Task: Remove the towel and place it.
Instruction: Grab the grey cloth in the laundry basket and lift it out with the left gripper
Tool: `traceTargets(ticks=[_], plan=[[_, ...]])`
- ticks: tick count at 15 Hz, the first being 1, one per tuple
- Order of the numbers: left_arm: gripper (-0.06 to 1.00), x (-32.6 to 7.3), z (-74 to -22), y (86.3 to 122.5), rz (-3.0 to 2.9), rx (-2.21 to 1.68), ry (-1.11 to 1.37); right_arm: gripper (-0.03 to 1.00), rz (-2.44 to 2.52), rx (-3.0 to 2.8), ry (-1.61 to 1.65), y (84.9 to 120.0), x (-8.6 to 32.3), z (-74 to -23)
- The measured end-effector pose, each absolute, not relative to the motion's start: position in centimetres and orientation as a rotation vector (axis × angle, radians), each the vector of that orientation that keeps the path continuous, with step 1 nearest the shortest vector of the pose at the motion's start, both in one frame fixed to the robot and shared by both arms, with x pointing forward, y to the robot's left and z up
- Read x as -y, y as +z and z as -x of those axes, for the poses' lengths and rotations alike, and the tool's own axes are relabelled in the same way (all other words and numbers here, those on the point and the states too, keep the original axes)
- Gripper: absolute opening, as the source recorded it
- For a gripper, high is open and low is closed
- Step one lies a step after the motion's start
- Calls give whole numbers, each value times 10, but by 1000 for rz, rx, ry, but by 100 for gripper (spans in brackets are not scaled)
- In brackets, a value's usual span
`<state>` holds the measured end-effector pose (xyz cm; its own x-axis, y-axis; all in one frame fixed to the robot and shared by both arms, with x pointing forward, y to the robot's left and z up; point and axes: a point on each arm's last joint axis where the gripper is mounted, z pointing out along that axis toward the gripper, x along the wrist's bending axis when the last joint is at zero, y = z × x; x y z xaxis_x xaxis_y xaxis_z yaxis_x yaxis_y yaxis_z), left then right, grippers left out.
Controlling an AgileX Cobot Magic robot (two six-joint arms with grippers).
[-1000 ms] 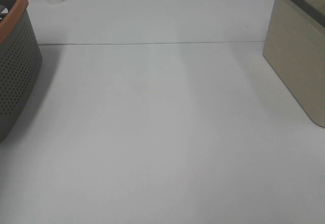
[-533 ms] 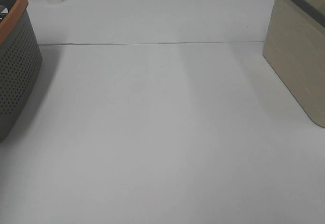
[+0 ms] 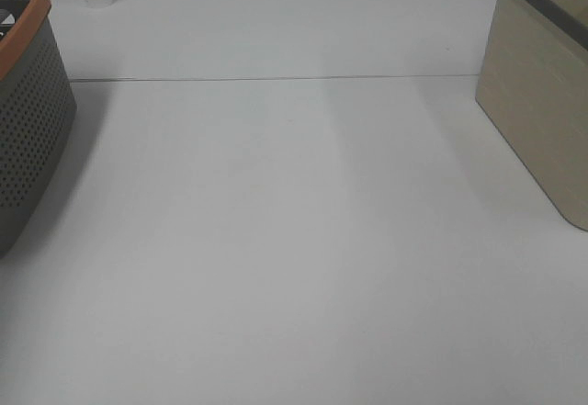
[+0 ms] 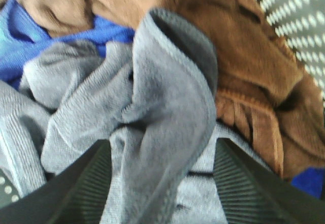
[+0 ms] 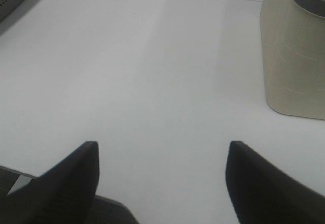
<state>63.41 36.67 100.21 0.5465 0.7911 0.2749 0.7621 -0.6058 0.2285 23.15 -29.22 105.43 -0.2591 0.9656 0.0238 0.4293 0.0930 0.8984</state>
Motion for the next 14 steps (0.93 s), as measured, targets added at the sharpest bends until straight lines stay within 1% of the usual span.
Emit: traceTargets(ticks=[1, 3, 4, 6, 7, 8, 14], plan=[[56, -367, -633, 1002, -2700, -1353, 536, 69, -1374, -1763, 1124, 1054, 292, -231], [50, -367, -633, 1002, -2707, -1352, 535, 69, -1374, -1763, 1124, 1054, 292, -231], [40, -368, -633, 1002, -2709, -1351, 536, 69, -1374, -1763, 1124, 1054, 292, -231], [11, -368, -633, 1002, -2712, -1349, 541, 69, -1374, -1763, 1124, 1054, 292, -231], [3, -368, -634, 1002, -2709, -1345, 558, 69, -1374, -1763, 1124, 1054, 292, -231], [0, -369, -635, 1003, -2706, -1339, 581, 69, -1374, -1763, 1124, 1054, 292, -231], [0, -369, -630, 1023, -2673, -1349, 659, 69, -1374, -1763, 1124, 1054, 292, -231]])
